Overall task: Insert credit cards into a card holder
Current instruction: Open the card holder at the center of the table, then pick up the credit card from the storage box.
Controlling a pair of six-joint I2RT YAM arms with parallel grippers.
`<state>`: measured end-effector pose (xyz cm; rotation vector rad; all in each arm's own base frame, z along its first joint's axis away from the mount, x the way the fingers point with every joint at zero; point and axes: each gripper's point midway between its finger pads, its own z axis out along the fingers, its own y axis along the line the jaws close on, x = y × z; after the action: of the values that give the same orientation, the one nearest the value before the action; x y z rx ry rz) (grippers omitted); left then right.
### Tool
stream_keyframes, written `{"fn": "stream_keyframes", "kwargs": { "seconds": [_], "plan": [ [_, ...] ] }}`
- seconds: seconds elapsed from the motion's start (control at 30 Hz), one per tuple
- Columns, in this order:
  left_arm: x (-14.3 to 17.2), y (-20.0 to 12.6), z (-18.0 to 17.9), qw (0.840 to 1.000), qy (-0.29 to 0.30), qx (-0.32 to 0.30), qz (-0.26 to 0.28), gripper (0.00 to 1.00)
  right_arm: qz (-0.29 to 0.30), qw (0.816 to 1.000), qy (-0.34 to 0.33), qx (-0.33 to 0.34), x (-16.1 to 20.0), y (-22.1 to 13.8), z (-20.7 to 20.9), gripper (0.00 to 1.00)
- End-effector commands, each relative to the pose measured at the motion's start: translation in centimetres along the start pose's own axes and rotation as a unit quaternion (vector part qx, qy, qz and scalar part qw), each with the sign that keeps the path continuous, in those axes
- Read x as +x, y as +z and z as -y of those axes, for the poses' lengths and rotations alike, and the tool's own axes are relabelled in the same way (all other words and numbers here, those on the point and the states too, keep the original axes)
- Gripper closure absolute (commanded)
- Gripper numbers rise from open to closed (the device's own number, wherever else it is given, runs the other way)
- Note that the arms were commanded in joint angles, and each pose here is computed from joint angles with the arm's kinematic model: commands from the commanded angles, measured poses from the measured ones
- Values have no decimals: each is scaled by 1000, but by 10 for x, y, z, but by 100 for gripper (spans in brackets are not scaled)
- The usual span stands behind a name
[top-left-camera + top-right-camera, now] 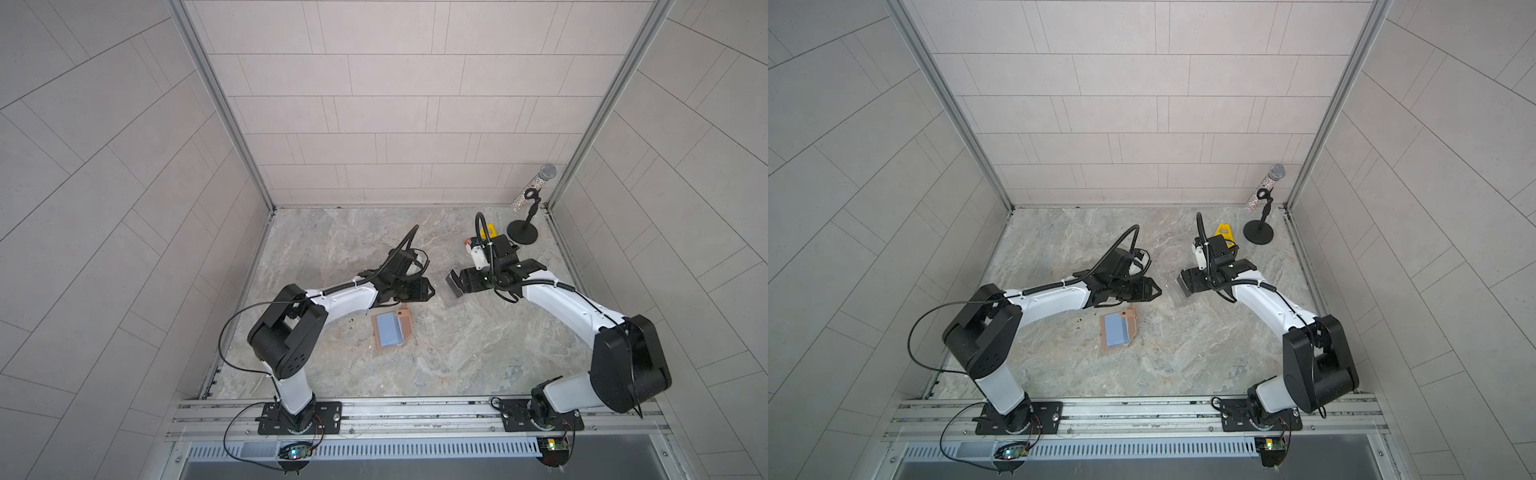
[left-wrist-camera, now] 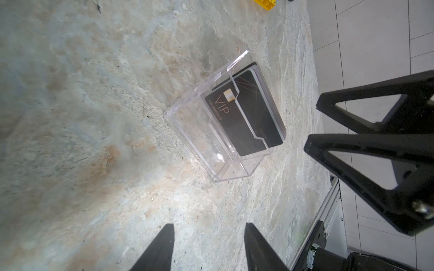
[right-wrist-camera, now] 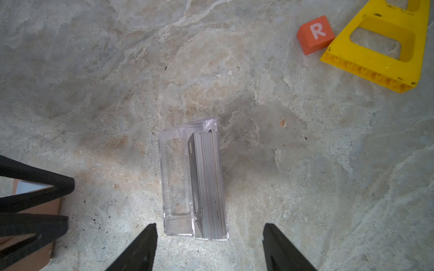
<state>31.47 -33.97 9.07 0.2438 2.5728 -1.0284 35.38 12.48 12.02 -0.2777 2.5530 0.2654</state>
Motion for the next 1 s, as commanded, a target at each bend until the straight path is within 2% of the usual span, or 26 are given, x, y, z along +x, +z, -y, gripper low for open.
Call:
{"fn": "stream_keyframes", "kwargs": {
  "seconds": [0.0, 0.27, 0.97],
  "plan": [
    [-8, 10, 8, 1000, -11, 17, 3, 43, -17, 1000, -14, -1, -1, 3, 2, 27],
    [-15, 26, 3, 1000, -29, 8, 3, 36, -90, 996, -20, 10, 4, 21, 9, 27],
    [-29, 49, -9, 997, -63, -38, 0, 30, -103, 995, -13, 14, 0, 37, 16, 31]
  ]
}}
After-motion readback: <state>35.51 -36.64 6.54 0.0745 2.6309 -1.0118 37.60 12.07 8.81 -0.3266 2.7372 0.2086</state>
